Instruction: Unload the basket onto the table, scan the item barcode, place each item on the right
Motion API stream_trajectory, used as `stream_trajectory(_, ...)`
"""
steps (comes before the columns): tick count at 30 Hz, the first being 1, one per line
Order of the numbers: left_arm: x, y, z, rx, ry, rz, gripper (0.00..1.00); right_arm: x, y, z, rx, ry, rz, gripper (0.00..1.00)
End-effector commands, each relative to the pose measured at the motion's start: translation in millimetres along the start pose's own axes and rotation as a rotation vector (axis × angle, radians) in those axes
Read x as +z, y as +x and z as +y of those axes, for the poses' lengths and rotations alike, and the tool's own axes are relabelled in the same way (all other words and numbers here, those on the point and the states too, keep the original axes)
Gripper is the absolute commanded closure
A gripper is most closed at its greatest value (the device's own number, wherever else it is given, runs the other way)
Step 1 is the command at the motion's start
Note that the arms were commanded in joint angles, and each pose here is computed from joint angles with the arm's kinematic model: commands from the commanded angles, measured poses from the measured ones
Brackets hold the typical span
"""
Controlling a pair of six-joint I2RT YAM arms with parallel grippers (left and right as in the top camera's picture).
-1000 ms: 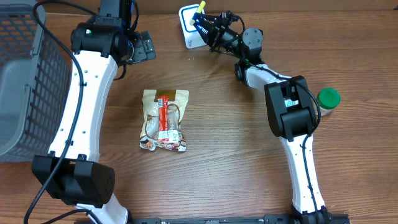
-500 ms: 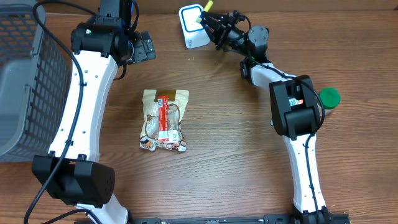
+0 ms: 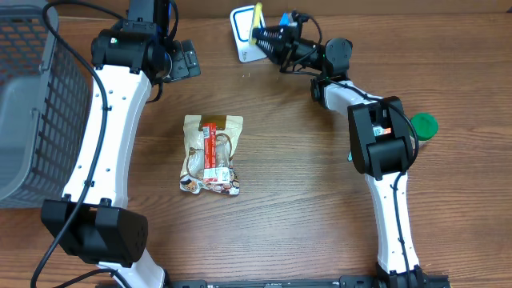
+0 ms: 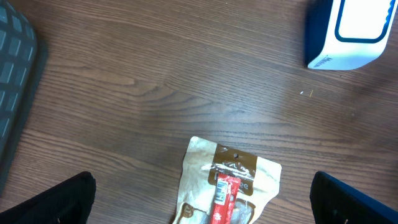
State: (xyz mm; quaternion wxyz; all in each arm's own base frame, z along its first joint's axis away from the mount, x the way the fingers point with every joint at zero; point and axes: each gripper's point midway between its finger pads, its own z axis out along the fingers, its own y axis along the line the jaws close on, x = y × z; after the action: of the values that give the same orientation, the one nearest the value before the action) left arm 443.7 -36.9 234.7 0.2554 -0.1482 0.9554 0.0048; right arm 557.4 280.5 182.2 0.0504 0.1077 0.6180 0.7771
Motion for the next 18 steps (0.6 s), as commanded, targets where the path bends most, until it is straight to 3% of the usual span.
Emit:
stream_trajectory(1,-16,-8,-1,0.01,0.013,-0.044,0.0,-6,35,-24,-0.087,0.143,0.238,0.96)
stream_trajectory(7,-17,-8,-1,0.01,0.013,-0.044,0.0,-18,49,-60,-0.246,0.193,0.39,0.97)
stream_trajectory(12,-17,-8,-1,0.01,0.013,-0.044,0.0,-28,25,-76,-0.121,0.246,0.265,0.97)
stream_trajectory(18,-17,-8,-1,0.01,0.013,-0.044,0.0,-32,31,-24,-0.271,0.171,0.308,0.96)
